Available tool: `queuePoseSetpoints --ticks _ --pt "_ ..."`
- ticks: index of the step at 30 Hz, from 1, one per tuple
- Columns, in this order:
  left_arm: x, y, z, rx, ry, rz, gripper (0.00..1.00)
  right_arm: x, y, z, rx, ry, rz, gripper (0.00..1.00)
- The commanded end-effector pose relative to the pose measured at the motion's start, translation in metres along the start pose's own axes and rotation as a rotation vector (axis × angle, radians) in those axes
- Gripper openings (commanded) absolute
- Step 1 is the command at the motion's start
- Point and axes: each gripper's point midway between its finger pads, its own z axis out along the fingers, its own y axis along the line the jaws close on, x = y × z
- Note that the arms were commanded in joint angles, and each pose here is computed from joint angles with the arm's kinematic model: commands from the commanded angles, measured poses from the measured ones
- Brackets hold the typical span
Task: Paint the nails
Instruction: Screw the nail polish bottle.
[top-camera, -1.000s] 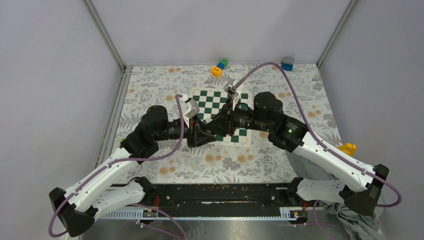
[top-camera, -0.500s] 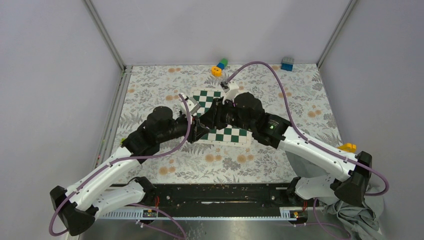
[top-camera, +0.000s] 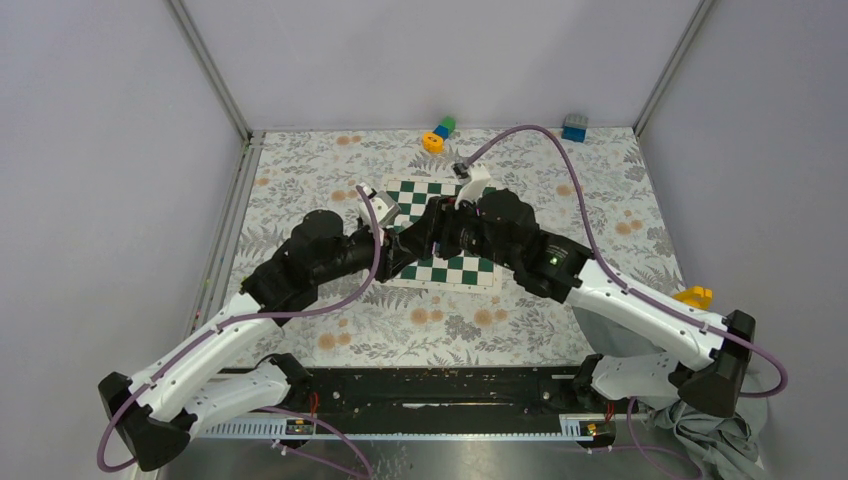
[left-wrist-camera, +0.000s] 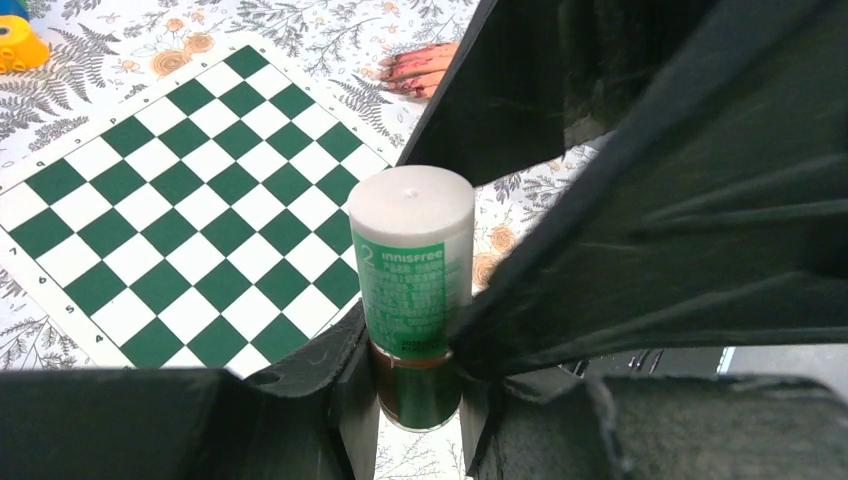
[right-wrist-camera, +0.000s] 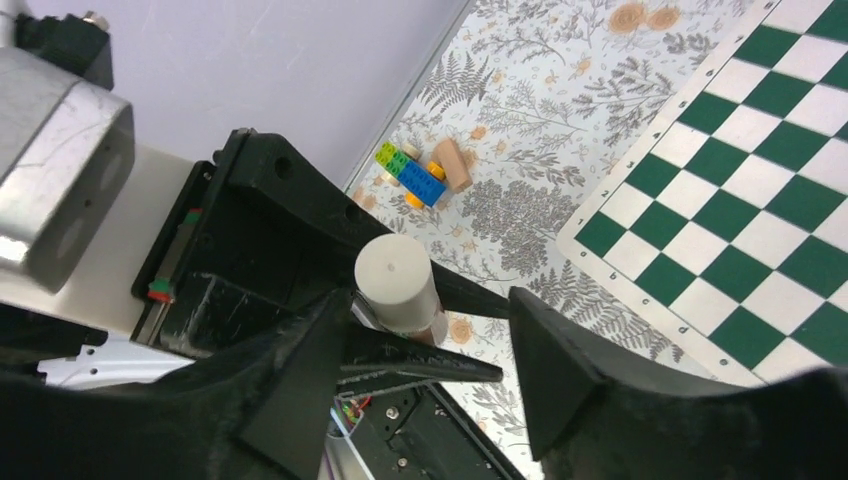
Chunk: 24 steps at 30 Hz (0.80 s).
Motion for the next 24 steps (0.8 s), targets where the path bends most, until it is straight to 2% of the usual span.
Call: queuePoseSetpoints --ticks 1,3,8,13,18,24 --pt "-0.044 -0.007 -0.006 0.03 -0.138 0.065 0.0 -0.015 0.02 -0.027 -0.066 -0.056 -0.039 0.73" --pt "-0.044 -0.014 -0.007 0.072 -0.146 0.074 0.0 -0.026 0.016 -0.036 -0.048 -0.1 -0.055 0.77" --pt "-0.049 -0.029 -0.012 0.151 -0.171 0.093 0.0 -0.049 0.007 -0.06 -0.032 -0.173 -0.069 0.8" --pt "-0.054 -0.056 -0.024 0.296 -0.218 0.127 0.0 -0.06 0.017 -0.087 -0.13 -0.259 -0.177 0.81" --pt "-0.058 -0.09 -0.04 0.499 -0.242 0.138 0.0 -0.06 0.043 -0.118 -0.304 -0.319 -0.33 0.86" --pt "-0.055 -0.127 -0.062 0.738 -0.233 0.157 0.0 -0.027 0.091 -0.148 -0.654 -0.243 -0.484 0.87"
